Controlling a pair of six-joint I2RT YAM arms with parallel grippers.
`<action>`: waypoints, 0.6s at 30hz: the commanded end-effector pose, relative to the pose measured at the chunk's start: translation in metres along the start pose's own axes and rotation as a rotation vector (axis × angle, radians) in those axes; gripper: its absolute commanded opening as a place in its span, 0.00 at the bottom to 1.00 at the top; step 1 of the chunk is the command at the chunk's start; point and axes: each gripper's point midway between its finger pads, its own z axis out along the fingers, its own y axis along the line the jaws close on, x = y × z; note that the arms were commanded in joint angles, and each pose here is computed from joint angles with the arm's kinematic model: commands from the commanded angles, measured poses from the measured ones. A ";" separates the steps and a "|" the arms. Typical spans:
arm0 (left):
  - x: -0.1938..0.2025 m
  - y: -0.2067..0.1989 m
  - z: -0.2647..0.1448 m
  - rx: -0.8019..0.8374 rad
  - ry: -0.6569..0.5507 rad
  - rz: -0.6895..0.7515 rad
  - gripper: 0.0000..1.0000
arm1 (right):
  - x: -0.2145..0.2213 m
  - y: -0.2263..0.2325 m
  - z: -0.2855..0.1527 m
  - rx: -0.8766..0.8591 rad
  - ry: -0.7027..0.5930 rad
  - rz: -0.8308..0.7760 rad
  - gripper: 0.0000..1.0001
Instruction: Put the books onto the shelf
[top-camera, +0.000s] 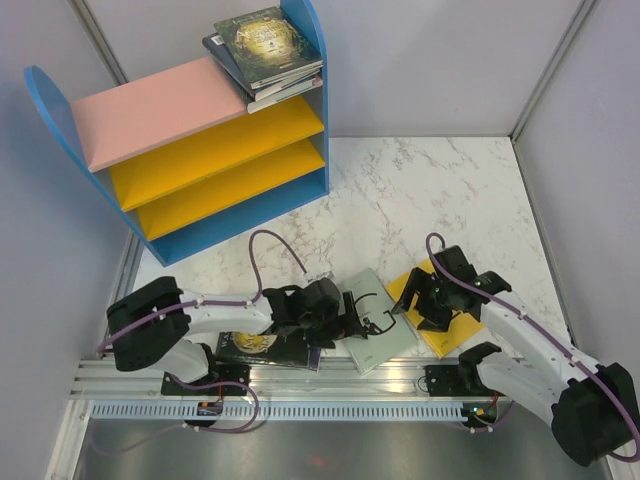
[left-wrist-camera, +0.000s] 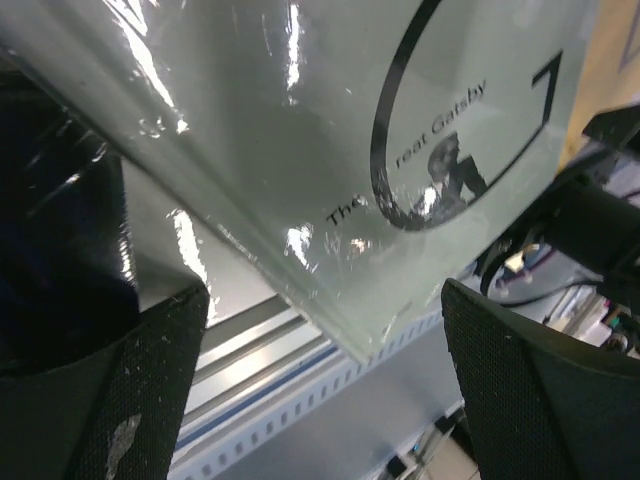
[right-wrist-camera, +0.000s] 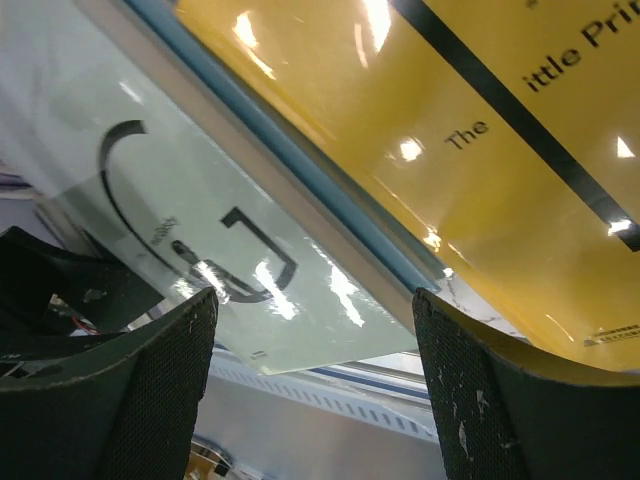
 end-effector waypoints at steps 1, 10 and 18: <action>-0.013 0.016 0.025 -0.128 -0.173 -0.131 1.00 | 0.007 -0.013 0.007 0.013 0.009 -0.014 0.82; -0.006 0.013 0.058 -0.146 -0.285 -0.274 1.00 | 0.034 -0.040 0.031 0.003 0.067 0.053 0.79; -0.042 -0.042 0.018 0.120 -0.438 -0.304 0.91 | 0.047 -0.043 0.041 -0.041 0.108 0.077 0.75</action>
